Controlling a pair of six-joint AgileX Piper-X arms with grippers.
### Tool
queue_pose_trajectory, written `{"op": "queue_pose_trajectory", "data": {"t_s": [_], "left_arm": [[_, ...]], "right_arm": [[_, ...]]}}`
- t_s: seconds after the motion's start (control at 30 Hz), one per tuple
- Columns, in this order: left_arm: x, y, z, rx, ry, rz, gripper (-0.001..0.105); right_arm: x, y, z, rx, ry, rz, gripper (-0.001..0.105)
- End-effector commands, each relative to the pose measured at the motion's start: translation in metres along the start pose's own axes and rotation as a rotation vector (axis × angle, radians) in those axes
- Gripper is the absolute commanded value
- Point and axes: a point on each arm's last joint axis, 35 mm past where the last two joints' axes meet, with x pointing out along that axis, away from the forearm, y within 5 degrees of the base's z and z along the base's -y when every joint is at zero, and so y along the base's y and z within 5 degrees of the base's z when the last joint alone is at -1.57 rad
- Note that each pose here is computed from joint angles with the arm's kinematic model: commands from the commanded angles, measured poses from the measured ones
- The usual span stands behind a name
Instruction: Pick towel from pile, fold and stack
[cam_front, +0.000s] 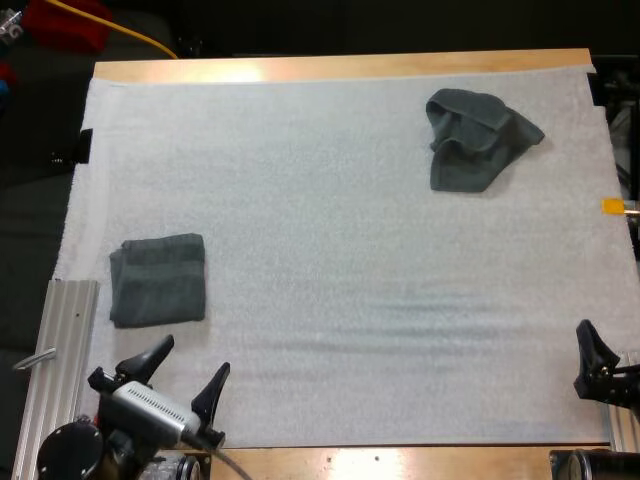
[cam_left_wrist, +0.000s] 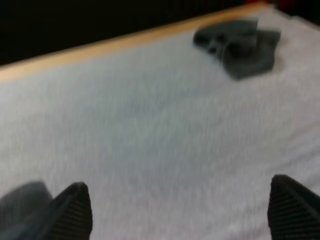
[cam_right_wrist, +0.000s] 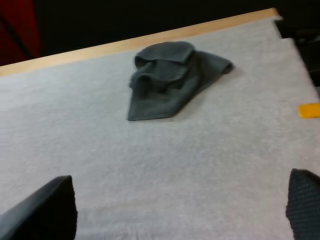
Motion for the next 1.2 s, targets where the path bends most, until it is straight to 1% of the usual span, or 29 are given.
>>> {"op": "queue_pose_trajectory", "data": {"t_s": [0.0,0.13,0.33,0.5,0.63,0.7,0.83,0.93,1.07,1.17], "left_arm": [[-0.001,-0.002,0.007,0.003,-0.022,-0.036,0.07],[0.004,-0.003,0.022,0.012,0.02,-0.098,0.07],[0.016,-0.006,0.048,0.04,0.05,-0.177,0.07],[0.03,-0.008,0.071,0.043,0.073,-0.232,0.07],[0.041,-0.012,0.088,0.064,0.073,-0.287,0.07],[0.045,-0.016,0.093,0.075,0.083,-0.32,0.07],[0.058,-0.023,0.099,0.087,0.135,-0.382,0.07],[0.068,-0.028,0.101,0.094,0.174,-0.42,0.07],[0.078,-0.033,0.102,0.1,0.216,-0.452,0.07],[0.084,-0.034,0.101,0.1,0.239,-0.461,0.07]], "right_arm": [[-0.002,0.0,0.006,-0.013,-0.014,0.025,0.082],[0.0,0.0,0.023,-0.033,-0.012,0.095,0.082],[0.003,-0.001,0.045,-0.059,-0.019,0.169,0.082],[0.011,-0.002,0.057,-0.05,-0.003,0.246,0.082],[0.023,-0.003,0.06,-0.035,0.025,0.314,0.082],[0.028,-0.003,0.061,-0.028,0.039,0.336,0.082],[0.04,-0.005,0.062,-0.011,0.078,0.362,0.082],[0.047,-0.007,0.064,-0.009,0.084,0.365,0.082],[0.058,-0.009,0.069,0.014,0.081,0.362,0.082],[0.07,-0.012,0.071,0.053,0.098,0.357,0.082]]}}
